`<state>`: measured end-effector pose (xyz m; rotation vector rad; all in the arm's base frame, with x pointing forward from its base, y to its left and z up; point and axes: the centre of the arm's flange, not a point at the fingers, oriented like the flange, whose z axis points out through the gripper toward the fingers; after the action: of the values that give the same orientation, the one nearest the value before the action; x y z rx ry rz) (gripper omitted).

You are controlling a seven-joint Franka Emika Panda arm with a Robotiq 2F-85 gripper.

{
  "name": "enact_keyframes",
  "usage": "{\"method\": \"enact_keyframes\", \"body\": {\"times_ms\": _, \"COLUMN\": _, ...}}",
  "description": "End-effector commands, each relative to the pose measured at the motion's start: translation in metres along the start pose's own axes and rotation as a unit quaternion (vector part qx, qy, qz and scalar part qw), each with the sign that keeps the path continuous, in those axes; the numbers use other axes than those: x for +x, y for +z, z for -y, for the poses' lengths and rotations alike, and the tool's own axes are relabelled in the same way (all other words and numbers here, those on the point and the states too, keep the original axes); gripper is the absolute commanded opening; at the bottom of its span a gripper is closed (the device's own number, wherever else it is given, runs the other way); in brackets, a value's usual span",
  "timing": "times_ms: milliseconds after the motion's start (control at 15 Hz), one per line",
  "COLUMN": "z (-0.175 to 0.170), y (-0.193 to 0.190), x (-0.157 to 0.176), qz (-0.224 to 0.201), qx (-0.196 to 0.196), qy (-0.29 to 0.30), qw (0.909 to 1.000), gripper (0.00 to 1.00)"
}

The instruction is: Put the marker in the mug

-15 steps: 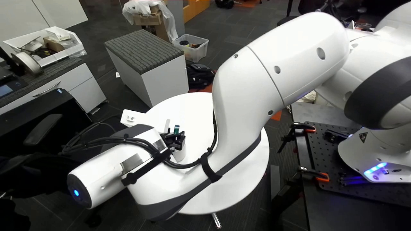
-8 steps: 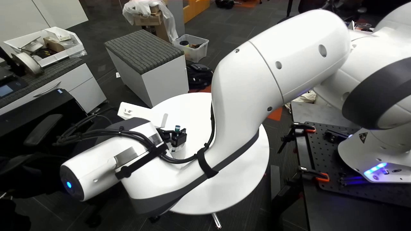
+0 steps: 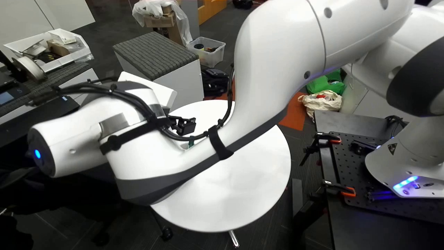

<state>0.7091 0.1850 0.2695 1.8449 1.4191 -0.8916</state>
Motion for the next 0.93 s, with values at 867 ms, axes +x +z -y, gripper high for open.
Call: {"method": "enact_keyframes", "body": {"times_ms": 867, "z": 0.009, "y": 0.099, "x": -0.254, "qz": -0.245, "qx": 0.012, "qy": 0.188, "qw": 0.9510, "gripper": 1.00}}
